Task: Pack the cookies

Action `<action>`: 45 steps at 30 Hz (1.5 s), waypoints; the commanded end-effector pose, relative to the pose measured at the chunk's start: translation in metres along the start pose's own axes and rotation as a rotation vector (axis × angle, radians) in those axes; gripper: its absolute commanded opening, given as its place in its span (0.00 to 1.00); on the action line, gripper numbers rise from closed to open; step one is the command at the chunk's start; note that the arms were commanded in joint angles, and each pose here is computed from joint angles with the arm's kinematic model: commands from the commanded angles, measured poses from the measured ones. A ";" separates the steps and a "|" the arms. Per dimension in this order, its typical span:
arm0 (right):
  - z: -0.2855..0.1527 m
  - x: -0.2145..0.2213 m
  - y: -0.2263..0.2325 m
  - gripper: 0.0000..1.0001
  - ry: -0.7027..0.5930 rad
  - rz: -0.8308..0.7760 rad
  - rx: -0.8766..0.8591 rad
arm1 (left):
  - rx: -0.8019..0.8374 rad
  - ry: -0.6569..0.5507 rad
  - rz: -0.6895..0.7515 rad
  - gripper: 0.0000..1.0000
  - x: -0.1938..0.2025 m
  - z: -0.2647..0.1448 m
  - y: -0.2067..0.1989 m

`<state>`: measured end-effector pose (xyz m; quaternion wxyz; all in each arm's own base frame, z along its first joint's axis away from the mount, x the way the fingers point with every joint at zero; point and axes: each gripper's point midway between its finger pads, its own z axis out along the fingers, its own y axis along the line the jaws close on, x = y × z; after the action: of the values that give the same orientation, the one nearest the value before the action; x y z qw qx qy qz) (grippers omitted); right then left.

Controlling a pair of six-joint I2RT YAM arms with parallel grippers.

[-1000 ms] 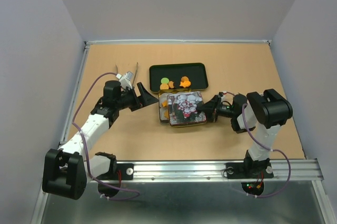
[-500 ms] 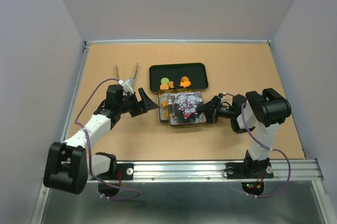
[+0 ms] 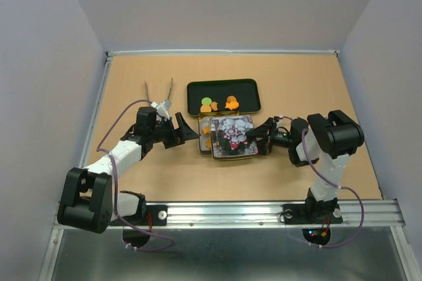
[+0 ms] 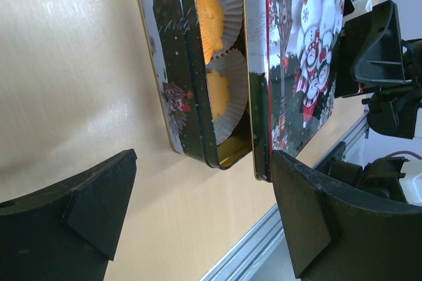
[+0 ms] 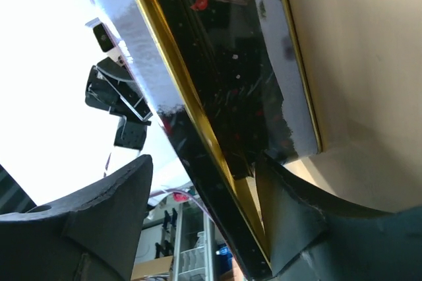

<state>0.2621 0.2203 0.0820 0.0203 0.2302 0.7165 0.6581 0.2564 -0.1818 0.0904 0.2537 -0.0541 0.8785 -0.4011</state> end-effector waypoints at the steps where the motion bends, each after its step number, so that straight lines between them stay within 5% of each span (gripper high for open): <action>1: -0.003 0.004 0.058 0.69 -0.016 -0.430 -0.204 | 0.050 -0.021 0.064 0.93 -0.006 0.002 -0.008; 18: -0.011 -0.043 -0.022 0.69 -0.120 -0.480 0.391 | 0.069 -0.004 0.105 0.93 -0.008 0.010 -0.007; 30: -0.019 -0.036 -0.010 0.68 -0.182 -0.443 0.395 | 0.091 0.003 0.114 0.92 -0.008 0.013 -0.009; 45: 0.023 -0.034 0.019 0.67 -0.145 -0.422 0.461 | 0.088 0.003 0.102 0.90 -0.003 0.017 -0.007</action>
<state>0.2961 0.2166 0.0795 0.1579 0.1269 0.8711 0.4474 0.2674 -0.1920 0.0860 0.2691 -0.0095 0.8667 -0.4199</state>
